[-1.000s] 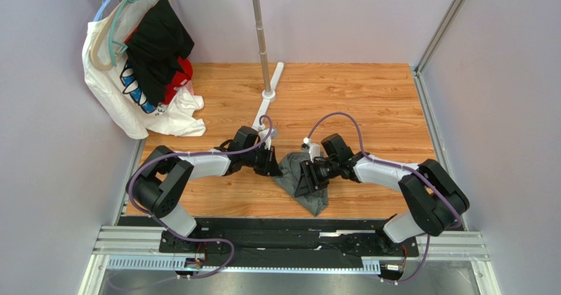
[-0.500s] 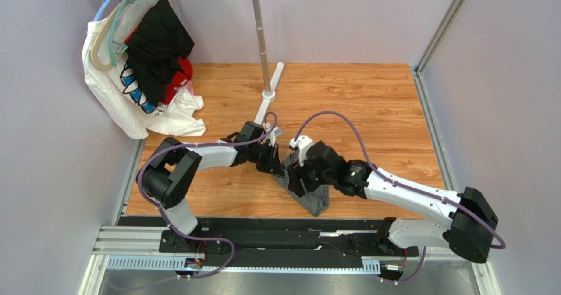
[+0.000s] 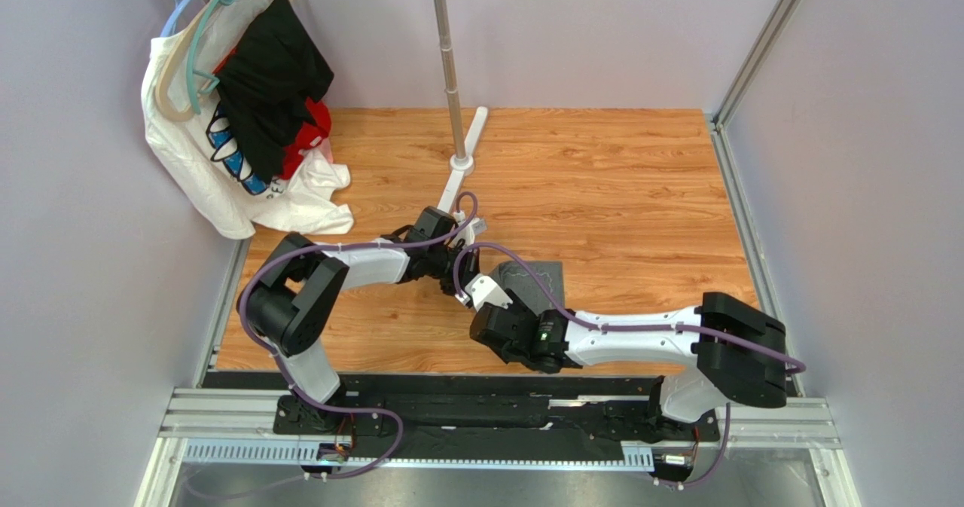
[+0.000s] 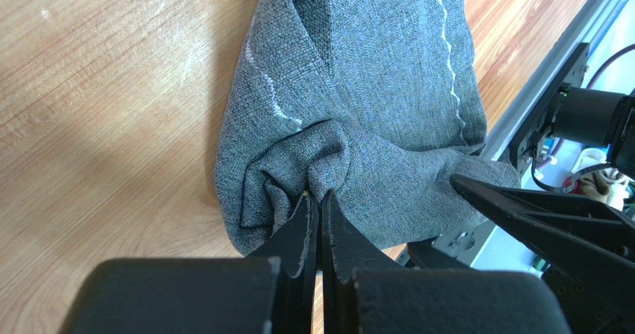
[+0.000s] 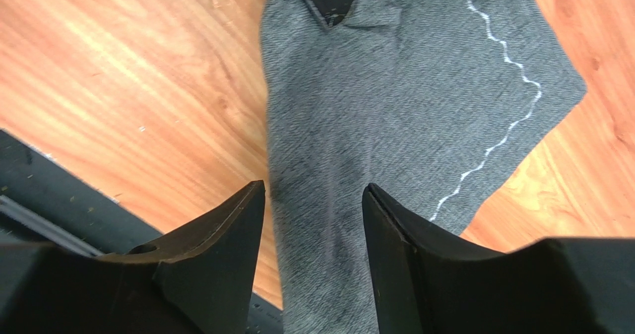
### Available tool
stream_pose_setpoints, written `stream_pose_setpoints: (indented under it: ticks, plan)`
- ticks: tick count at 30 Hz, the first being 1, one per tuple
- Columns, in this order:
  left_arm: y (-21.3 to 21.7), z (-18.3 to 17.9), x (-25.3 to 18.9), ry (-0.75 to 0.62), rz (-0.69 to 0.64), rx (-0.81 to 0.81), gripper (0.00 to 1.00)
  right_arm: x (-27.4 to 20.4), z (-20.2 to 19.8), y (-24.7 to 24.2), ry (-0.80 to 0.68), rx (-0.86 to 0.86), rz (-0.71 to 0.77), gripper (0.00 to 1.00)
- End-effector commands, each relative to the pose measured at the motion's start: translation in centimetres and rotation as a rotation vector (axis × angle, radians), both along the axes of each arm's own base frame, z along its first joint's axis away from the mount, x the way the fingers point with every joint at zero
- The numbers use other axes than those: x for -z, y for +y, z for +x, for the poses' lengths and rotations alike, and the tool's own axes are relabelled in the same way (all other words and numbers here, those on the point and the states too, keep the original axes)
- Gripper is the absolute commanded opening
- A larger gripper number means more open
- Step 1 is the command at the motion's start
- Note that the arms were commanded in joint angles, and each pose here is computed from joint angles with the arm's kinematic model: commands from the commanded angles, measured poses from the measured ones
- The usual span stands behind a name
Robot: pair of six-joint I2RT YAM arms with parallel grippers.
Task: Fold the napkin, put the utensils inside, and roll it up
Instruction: Roll the napkin with the utensil
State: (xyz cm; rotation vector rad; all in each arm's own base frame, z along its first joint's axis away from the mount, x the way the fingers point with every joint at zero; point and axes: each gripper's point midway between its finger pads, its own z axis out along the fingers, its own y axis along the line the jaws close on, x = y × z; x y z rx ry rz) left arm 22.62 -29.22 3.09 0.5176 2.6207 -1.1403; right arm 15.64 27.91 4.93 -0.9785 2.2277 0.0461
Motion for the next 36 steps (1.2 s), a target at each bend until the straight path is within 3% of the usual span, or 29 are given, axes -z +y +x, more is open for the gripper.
stream_pose_setpoints:
  ticks: [1,10,11,13,14,16,17,18,27,36]
  plan:
    - [0.5,-0.2,0.8,0.016,0.042,0.015,0.0,-0.4,0.9,0.9,-0.05,0.02,0.035,0.52]
    - [0.1,-0.2,0.0,-0.012,0.005,0.033,0.0,3.0,-0.2,0.6,0.118,0.019,0.047,0.29]
    - [0.2,0.0,-0.5,-0.028,-0.003,0.029,0.03,3.1,-0.2,0.4,0.136,0.022,0.059,0.22]
    - [0.5,0.2,-1.0,-0.055,0.004,0.015,0.18,2.5,-0.2,0.7,0.208,0.021,0.137,0.09]
    - [0.7,0.5,-1.8,-0.085,0.001,-0.002,0.36,2.6,-0.4,0.4,0.234,0.017,0.161,0.02]
    - [1.5,0.7,-2.2,-0.096,0.003,-0.041,0.51,2.2,-0.5,0.7,0.306,0.006,0.24,0.0]
    - [1.9,1.1,-3.0,-0.128,0.0,-0.065,0.65,1.6,-0.6,0.6,0.321,-0.002,0.277,0.0]
    - [2.5,0.8,-2.8,-0.124,0.009,-0.083,0.69,1.4,-0.8,0.8,0.353,-0.016,0.312,0.0]
    - [3.8,0.4,-5.6,-0.302,-0.077,-0.113,0.75,0.4,-1.7,1.1,0.599,-0.088,0.516,0.0]
    - [3.2,-0.5,-5.9,-0.373,-0.163,-0.042,0.75,-1.7,-2.6,2.5,0.787,-0.188,0.696,0.0]
